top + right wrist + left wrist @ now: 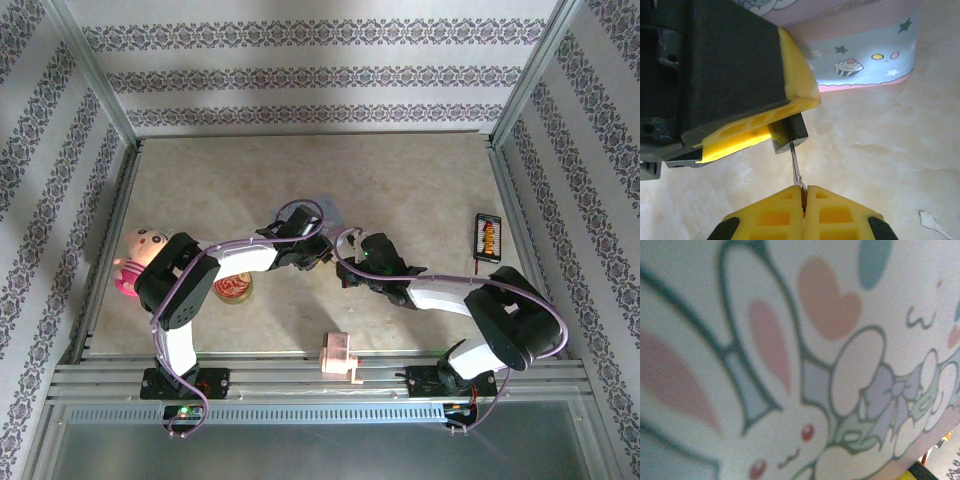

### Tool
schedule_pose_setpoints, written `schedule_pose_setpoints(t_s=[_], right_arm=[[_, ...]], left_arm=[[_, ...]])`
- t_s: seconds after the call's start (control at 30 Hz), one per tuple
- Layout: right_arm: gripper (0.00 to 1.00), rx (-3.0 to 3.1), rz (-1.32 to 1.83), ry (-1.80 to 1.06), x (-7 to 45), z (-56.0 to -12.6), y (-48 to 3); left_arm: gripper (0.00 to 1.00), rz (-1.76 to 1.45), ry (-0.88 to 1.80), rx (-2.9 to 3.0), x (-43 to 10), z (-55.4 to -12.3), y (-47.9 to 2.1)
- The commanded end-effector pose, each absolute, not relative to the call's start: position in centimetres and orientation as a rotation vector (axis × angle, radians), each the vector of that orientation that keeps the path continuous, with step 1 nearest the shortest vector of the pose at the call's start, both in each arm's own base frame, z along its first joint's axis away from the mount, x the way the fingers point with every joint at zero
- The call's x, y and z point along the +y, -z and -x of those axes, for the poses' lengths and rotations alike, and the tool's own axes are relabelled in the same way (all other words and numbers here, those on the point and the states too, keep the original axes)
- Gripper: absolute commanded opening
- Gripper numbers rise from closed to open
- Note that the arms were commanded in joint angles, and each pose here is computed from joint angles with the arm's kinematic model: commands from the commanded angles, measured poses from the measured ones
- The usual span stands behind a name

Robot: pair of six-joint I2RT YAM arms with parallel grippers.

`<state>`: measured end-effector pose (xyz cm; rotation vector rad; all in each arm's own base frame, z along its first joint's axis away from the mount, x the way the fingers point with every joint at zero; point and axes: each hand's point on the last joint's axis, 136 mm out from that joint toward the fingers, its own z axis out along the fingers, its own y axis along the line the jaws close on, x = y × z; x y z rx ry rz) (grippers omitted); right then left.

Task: Unlock the padlock with the key

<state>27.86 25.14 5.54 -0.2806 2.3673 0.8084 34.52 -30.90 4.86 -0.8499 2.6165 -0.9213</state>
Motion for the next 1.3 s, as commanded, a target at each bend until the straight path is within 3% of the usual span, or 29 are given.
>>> schedule_pose_setpoints(t_s=[0.0,0.5,1.27], right_arm=[[0.0,2.24,0.326,-0.948,27.8,-29.2,-9.0],[0.0,2.265,0.223,-0.84,24.8,-29.4,-8.1],[0.0,2.213,0.211,-0.862,26.3,-32.3,-10.2]], left_arm=[[0.0,0.89,1.068,2.715,-33.4,-31.9,-4.5],[0.0,0.874,1.092,2.701,-33.8,-32.2,-5.4],[0.0,0.846,1.106,2.728,-34.1,-31.4,-5.1]])
